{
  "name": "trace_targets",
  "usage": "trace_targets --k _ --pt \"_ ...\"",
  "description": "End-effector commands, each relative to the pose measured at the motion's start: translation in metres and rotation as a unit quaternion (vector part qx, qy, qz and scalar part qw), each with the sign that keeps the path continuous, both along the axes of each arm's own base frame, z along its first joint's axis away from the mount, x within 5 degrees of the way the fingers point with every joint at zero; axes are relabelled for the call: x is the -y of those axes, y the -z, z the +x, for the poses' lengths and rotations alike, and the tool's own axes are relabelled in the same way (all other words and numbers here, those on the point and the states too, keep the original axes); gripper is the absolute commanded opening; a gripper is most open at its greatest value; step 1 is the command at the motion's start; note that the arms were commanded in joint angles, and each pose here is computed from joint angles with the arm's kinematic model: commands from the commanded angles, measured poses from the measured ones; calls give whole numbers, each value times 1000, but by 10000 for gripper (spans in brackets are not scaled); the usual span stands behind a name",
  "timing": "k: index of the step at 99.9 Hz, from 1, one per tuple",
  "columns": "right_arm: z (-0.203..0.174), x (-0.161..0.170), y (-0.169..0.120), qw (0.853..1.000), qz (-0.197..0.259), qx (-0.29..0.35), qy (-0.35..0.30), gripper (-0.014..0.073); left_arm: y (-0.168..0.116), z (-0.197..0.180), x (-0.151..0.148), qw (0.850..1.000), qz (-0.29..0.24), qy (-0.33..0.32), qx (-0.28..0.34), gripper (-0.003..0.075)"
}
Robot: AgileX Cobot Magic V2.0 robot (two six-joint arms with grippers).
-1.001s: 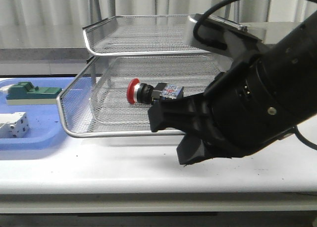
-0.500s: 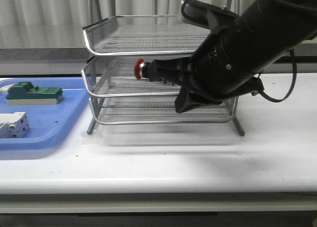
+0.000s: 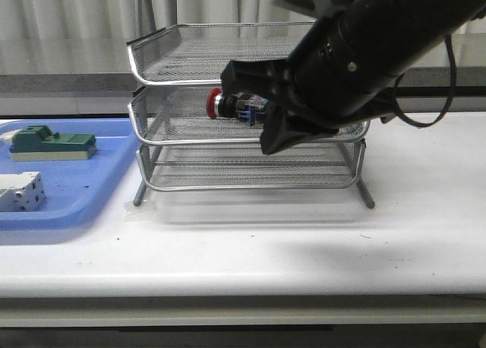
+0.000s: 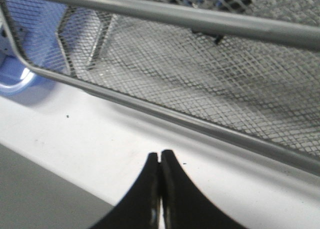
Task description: Place button on rack with both arms
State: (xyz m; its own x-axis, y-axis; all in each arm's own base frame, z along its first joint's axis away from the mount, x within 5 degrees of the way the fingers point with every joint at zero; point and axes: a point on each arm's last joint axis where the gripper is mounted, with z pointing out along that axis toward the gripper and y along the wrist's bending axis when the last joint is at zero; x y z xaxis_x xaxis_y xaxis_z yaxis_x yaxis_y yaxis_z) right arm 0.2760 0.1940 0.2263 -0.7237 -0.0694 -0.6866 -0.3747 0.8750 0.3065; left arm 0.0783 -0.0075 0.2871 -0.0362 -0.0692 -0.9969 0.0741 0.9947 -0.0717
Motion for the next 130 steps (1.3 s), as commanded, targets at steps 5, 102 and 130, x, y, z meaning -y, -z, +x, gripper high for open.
trace_targets --k 5,102,130 --pt "-10 10 -42 997 20 77 -6 -61 -14 -1 -3 999 -14 -17 38 -20" --pt "-140 160 -125 961 -88 246 94 -61 -14 -1 -3 999 -14 -17 38 -20" --pt "-184 171 -90 949 -72 289 107 -61 -14 -1 -3 999 -14 -17 38 -20"
